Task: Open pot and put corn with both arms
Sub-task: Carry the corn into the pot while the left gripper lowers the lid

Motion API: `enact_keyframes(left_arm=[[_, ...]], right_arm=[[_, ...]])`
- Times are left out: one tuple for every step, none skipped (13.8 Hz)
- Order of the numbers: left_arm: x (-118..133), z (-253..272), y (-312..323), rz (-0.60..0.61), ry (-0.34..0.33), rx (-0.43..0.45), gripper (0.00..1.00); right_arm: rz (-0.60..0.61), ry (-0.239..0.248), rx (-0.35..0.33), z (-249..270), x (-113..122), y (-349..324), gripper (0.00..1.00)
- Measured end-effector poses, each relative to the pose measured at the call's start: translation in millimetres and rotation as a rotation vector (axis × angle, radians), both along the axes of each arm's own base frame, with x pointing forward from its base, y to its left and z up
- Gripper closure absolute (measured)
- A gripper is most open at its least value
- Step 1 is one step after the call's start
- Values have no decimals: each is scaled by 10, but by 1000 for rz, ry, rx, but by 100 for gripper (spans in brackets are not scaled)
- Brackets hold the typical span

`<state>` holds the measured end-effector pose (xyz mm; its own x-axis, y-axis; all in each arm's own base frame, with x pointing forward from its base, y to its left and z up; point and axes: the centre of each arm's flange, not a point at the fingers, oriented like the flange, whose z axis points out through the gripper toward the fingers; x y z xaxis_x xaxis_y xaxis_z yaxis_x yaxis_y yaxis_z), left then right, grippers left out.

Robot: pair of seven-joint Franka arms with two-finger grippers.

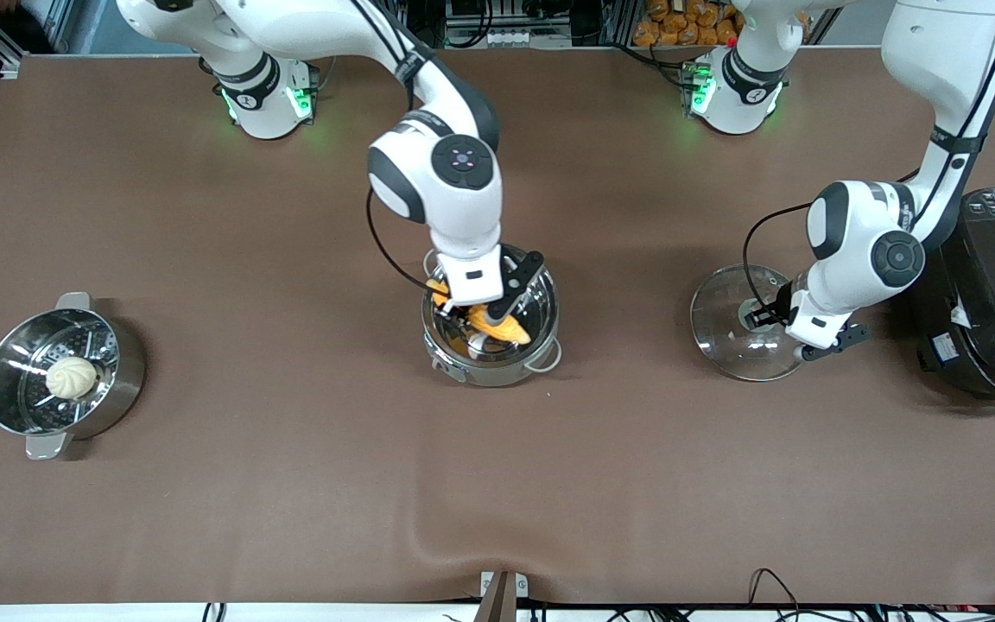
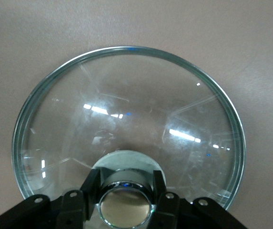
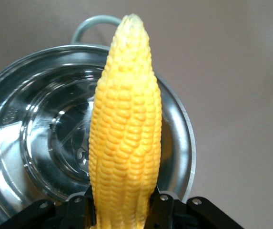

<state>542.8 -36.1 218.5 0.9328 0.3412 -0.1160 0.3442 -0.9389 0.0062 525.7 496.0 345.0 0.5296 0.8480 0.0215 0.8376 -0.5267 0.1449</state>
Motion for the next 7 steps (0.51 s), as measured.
enact_keyframes(left_arm=[[5,4,2,-4,-1,-1,51],[6,5,3,-6,-1,-1,51],[8,6,2,-7,-2,-2,47],[19,14,2,-7,-5,-2,39],[47,44,4,-6,-13,-2,28],[109,117,13,-4,-30,-2,17],[186,247,40,1,-53,-2,8]], right_arm=[[12,1,-15,-91,-28,35,61],[15,2,-25,-159,-24,32,61],[12,4,-33,-206,-1,8,61],[7,4,-37,-225,22,-17,61],[3,5,-40,-230,37,-37,61],[2,8,-44,-241,36,-46,53],[2,11,-47,-254,29,-49,45]])
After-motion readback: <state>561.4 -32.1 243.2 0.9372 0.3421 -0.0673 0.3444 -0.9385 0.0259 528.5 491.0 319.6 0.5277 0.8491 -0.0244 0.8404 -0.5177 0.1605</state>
